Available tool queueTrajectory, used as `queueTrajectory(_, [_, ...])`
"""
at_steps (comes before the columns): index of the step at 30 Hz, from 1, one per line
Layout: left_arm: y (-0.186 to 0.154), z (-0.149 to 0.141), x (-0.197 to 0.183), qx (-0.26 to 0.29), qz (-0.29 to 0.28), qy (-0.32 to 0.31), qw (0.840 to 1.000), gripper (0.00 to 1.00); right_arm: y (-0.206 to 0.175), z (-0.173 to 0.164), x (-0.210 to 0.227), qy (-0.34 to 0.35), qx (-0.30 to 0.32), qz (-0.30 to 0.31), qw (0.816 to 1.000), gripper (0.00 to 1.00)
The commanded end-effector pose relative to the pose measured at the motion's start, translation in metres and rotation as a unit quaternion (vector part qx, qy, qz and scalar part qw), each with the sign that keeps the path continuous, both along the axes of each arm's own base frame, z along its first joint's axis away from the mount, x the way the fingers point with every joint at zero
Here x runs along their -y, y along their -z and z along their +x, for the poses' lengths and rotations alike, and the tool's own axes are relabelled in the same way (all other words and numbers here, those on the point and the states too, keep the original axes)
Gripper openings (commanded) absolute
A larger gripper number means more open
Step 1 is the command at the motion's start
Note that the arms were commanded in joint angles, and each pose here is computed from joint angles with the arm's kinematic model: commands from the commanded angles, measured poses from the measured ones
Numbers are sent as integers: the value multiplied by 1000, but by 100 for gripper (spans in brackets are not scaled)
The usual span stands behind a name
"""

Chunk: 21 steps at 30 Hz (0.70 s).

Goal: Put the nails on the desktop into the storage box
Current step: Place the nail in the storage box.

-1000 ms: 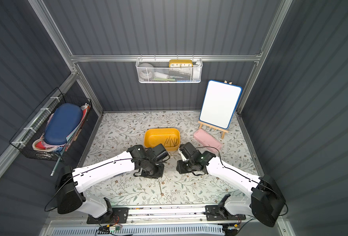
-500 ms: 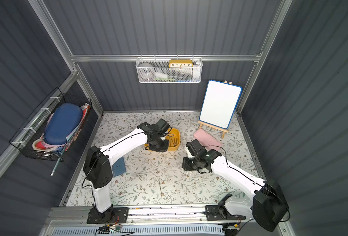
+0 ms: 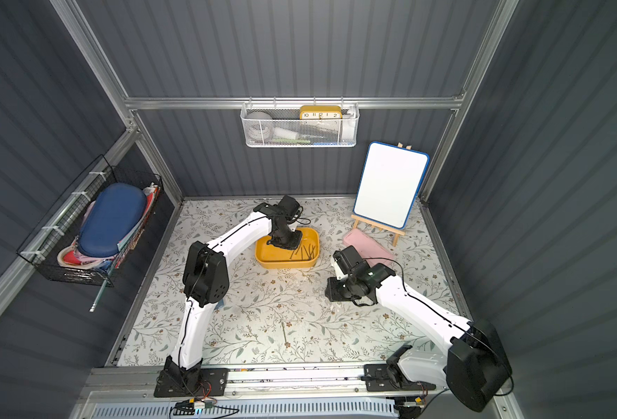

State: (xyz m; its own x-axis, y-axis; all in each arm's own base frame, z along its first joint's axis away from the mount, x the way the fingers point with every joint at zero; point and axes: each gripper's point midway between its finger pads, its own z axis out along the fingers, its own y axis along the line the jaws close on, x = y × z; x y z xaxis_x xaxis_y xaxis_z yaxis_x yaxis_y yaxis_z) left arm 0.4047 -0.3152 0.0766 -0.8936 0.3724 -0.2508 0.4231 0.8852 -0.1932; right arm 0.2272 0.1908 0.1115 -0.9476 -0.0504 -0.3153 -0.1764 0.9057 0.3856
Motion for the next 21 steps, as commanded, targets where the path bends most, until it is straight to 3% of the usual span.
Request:
queueTrajectory(1, [11,-10,2,-16,-8,22,1000,0,5,-6,4,-6,-11,-7,1000,35])
queueTrajectory(18, [48,0,-10,-23,15,23,999,0,9,-8,4,1,-19,0,1000,35])
queueTrajectory(21, [46,4,-8,-16,14,26,999,7,10,-9,3,0,-21,2,1000,35])
